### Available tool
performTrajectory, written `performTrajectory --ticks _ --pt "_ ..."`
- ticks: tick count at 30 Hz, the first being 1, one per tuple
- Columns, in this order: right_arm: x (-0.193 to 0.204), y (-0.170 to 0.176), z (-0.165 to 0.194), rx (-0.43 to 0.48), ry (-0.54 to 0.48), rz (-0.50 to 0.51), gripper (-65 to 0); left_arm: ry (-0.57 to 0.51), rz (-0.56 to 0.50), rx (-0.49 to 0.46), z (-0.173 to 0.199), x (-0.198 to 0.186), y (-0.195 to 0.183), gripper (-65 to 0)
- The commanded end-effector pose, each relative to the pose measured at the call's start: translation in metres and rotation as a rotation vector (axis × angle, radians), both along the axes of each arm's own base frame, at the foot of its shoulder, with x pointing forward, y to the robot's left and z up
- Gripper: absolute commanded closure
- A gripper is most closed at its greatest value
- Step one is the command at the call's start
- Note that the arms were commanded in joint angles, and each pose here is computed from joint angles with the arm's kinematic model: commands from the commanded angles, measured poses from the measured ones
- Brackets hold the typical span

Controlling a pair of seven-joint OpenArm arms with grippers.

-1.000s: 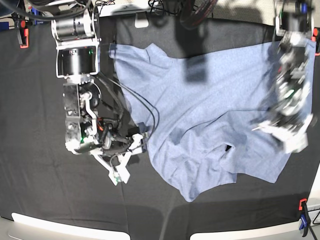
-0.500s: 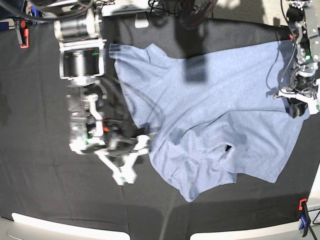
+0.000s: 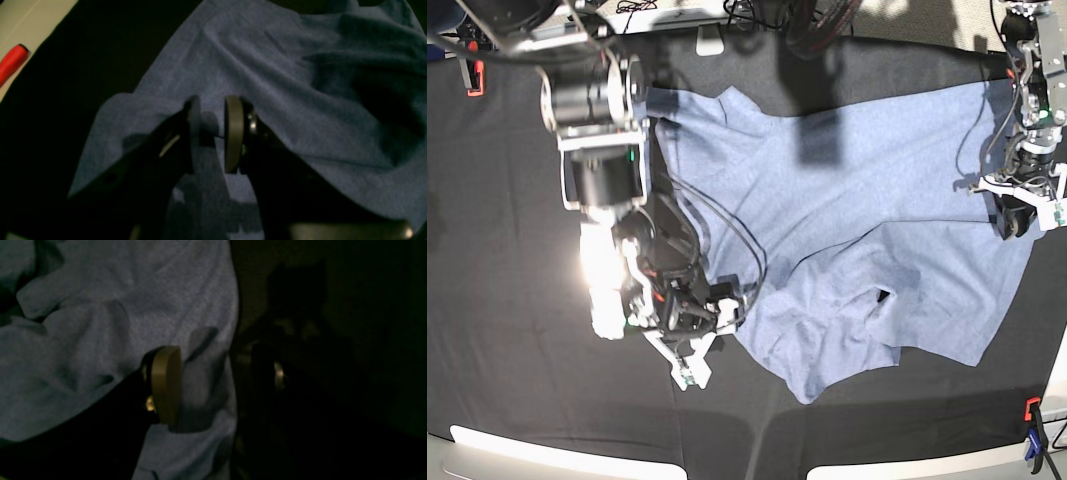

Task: Layout the t-shirt on the table in an organized manner, then fold the t-shirt properly
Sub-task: 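Grasp the bunched fabric with the right gripper and pull it outward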

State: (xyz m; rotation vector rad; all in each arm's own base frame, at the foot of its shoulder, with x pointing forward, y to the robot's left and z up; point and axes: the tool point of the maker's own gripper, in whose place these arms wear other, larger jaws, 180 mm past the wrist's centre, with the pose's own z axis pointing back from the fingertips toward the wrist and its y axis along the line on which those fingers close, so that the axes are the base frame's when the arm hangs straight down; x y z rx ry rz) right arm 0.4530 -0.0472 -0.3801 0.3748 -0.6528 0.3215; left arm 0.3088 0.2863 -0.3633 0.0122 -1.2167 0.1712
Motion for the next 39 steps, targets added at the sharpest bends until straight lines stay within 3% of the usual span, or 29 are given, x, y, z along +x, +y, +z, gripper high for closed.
performTrajectory --ticks 1,11,18,27,32,34,37,39 --pt "0.02 0.003 0.023 0.018 -0.064 -0.002 -32.5 -0.064 -0.007 0.017 0.019 0.008 0.004 -11.0" --pt "0.016 0.026 0.002 0.056 -0.008 0.005 -32.5 -0.064 -0.007 0.017 0.019 0.008 0.004 -11.0" --pt "0.012 0.048 -0.003 -0.021 0.0 0.025 -32.5 -0.064 -0.007 0.017 0.019 0.008 0.004 -11.0" --pt "0.013 0.034 -0.012 -0.12 0.022 -0.037 -31.1 -0.063 -0.007 0.017 0.019 0.008 0.004 -11.0" --pt "0.019 0.025 -0.011 -0.163 -0.014 -0.054 -30.3 -0.063 -0.007 0.017 0.019 0.008 0.004 -11.0" --pt "0.019 0.026 -0.011 -0.161 -0.014 -0.053 -22.2 -0.064 -0.007 0.017 0.019 0.008 0.004 -11.0" --pt "0.018 0.026 -0.012 -0.164 -0.007 -0.051 -1.0 -0.064 -0.007 0.017 0.019 0.008 0.004 -11.0" --pt "0.02 0.024 -0.009 -0.19 -0.028 -0.047 0.0 -0.063 -0.007 0.017 0.019 0.008 0.004 -11.0"
